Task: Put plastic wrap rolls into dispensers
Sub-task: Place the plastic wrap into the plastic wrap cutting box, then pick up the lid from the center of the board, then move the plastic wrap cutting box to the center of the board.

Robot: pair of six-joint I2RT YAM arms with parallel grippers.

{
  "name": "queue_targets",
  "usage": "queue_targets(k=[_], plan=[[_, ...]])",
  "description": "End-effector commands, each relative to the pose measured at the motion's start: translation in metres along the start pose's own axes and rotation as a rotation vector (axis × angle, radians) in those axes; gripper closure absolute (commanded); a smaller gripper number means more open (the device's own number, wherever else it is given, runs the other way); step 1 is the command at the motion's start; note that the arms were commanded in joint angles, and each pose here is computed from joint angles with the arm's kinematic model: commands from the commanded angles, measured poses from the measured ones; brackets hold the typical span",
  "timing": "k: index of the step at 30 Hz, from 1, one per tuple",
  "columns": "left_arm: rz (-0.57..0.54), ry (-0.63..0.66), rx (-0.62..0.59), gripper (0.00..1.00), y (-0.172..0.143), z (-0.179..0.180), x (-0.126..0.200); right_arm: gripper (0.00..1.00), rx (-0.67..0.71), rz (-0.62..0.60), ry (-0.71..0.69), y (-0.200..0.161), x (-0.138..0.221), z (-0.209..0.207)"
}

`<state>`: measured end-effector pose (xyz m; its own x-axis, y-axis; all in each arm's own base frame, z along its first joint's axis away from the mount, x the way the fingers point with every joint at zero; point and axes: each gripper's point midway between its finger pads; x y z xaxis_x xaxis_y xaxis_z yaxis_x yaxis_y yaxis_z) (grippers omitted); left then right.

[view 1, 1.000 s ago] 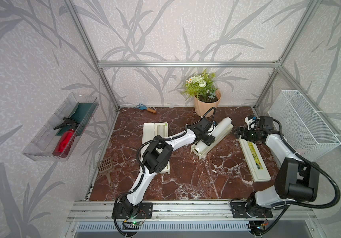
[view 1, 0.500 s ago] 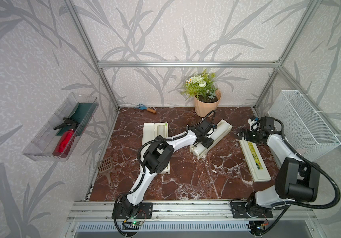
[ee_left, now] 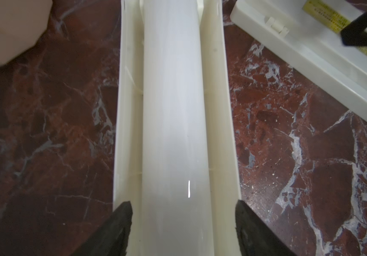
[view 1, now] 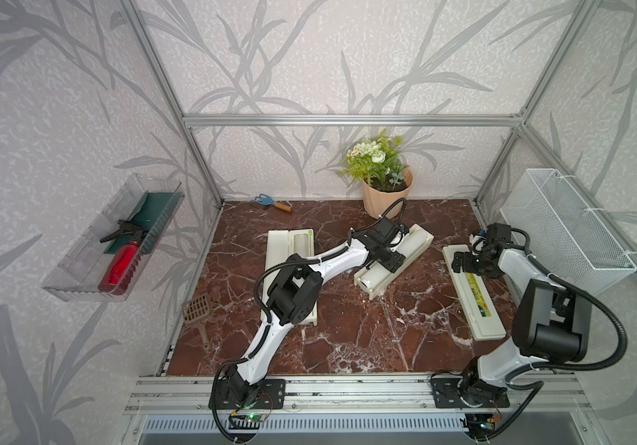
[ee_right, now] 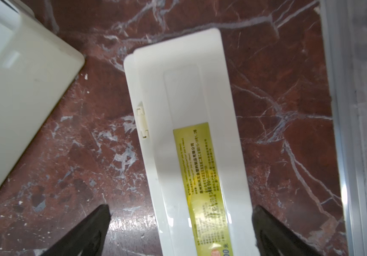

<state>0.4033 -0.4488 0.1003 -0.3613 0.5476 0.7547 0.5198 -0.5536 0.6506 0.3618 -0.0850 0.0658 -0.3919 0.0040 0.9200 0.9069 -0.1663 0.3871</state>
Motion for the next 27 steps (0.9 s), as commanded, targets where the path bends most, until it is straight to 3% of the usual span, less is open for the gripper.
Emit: queue_targets(k=[1,8,16,27], plan=[[-0.090,-0.028,-0.052,0.20,0.038,-0.013,0.033,0.01,0.023,0.052,-0.018,-0.004,-0.005,-0.006],[-0.061,0.078,-0.071,0.22,0.035,0.014,0.036,0.01,0.035,0.111,-0.034,-0.014,-0.016,-0.010],[0.035,0.059,0.023,0.43,0.026,0.050,0.027,0.01,0.047,0.189,-0.057,-0.026,-0.035,-0.017],[0.127,0.032,0.114,0.47,-0.010,0.068,0.000,0.01,0.015,0.295,-0.007,-0.034,-0.060,-0.016]])
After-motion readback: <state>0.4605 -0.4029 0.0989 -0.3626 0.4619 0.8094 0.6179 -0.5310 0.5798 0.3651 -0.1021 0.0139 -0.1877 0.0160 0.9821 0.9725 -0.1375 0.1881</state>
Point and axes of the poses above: each gripper's point midway between its finger pads, its own x axis back along the fingers, its own z axis along the line the jaws close on, y = z × x
